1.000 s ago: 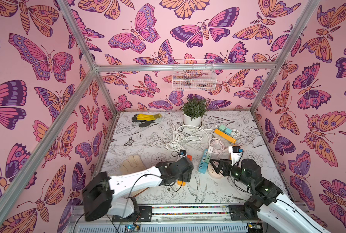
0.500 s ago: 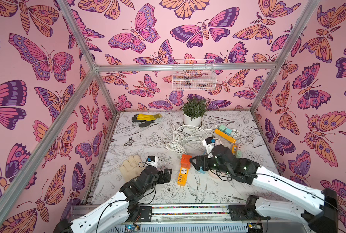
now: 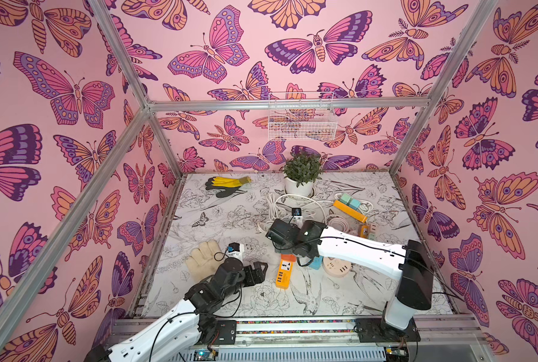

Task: Pull the plug off the socket
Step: Remove the plug from the socket.

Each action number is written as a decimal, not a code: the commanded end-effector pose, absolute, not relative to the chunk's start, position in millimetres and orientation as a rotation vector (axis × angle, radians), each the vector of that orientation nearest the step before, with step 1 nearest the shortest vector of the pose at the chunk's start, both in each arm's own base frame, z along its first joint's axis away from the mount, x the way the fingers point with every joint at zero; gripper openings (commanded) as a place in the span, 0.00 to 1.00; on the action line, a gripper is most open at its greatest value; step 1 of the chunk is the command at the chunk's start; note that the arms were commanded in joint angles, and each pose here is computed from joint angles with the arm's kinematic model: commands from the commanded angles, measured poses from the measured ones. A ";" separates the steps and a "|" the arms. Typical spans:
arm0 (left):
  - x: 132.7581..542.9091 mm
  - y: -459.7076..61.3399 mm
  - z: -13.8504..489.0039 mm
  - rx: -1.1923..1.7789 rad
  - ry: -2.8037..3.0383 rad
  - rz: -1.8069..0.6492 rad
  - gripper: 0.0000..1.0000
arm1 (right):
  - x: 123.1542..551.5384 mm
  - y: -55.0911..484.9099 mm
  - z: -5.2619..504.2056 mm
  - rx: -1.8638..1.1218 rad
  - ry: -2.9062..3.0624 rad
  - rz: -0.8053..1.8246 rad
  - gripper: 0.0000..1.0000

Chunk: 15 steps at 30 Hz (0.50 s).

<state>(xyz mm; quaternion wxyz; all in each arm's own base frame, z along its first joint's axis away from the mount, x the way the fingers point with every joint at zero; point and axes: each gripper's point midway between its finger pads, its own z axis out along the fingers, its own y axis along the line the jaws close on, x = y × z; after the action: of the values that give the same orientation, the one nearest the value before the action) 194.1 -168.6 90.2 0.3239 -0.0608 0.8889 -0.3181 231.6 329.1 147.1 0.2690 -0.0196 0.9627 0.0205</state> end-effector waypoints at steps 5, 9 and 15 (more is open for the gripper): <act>182.8 -189.6 90.0 0.053 2.295 -0.959 0.93 | 236.4 343.7 122.8 0.021 2.679 0.070 0.99; 180.3 -191.5 78.7 0.139 2.268 -0.936 0.93 | 240.8 347.0 111.3 0.066 2.730 0.118 0.99; 175.4 -199.9 73.4 0.322 2.155 -0.824 0.94 | 242.8 352.0 94.3 0.126 2.815 0.194 0.97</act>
<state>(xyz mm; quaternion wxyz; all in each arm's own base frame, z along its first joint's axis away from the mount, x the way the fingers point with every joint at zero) 169.5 -195.3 64.6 0.3377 0.0835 0.8734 -0.3407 245.6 346.3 105.3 0.1903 0.0311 0.9798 0.0527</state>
